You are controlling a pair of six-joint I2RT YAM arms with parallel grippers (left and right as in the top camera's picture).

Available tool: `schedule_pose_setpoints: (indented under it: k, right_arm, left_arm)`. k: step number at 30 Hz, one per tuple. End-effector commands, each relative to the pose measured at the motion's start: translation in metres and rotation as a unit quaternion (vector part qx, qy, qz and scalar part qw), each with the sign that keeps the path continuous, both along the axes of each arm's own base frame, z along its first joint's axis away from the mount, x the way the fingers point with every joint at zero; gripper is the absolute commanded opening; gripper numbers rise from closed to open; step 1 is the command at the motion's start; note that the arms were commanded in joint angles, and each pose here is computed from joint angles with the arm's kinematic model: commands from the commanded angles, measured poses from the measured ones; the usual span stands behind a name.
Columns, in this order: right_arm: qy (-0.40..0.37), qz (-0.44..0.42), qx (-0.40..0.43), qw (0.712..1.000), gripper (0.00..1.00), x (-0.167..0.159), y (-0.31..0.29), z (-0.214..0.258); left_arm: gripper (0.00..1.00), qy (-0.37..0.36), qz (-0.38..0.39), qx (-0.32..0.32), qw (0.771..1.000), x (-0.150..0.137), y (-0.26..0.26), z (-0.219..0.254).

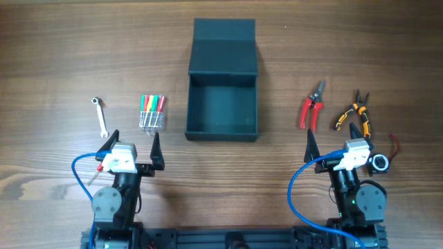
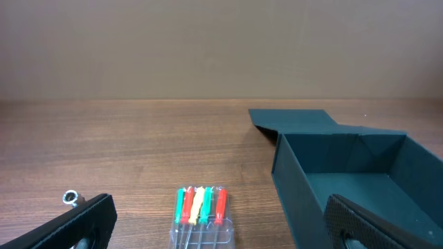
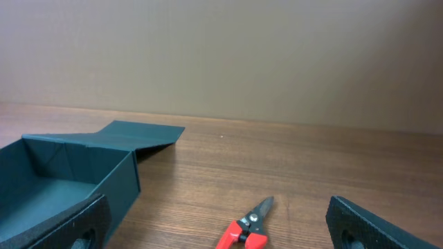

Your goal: Pack container

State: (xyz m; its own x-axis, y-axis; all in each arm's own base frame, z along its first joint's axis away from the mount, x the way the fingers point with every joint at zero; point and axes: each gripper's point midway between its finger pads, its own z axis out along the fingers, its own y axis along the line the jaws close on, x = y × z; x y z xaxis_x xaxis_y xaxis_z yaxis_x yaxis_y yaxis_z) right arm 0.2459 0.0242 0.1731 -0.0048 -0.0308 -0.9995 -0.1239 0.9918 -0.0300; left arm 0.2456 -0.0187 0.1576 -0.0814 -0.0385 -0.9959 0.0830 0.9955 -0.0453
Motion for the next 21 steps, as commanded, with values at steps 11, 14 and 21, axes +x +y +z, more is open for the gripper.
schedule_pose_setpoints:
  k: [11, 14, 21]
  right_arm:
    - [-0.006, -0.006, 0.006, 1.000, 1.00, -0.0003, -0.0015, 0.0030]
    - [-0.006, -0.006, 0.006, 1.000, 1.00, -0.0003, -0.0015, 0.0028]
    - [-0.006, 0.000, 0.008, 1.000, 1.00, -0.0006, 0.0005, 0.0033]
  left_arm:
    - [1.00, -0.002, -0.015, 0.009, 1.000, -0.0006, -0.0052, -0.0014]
    - [1.00, -0.002, -0.015, 0.009, 1.000, -0.0006, -0.0052, -0.0014]
    - [1.00, -0.002, -0.015, 0.009, 1.000, -0.0006, -0.0053, -0.0011]
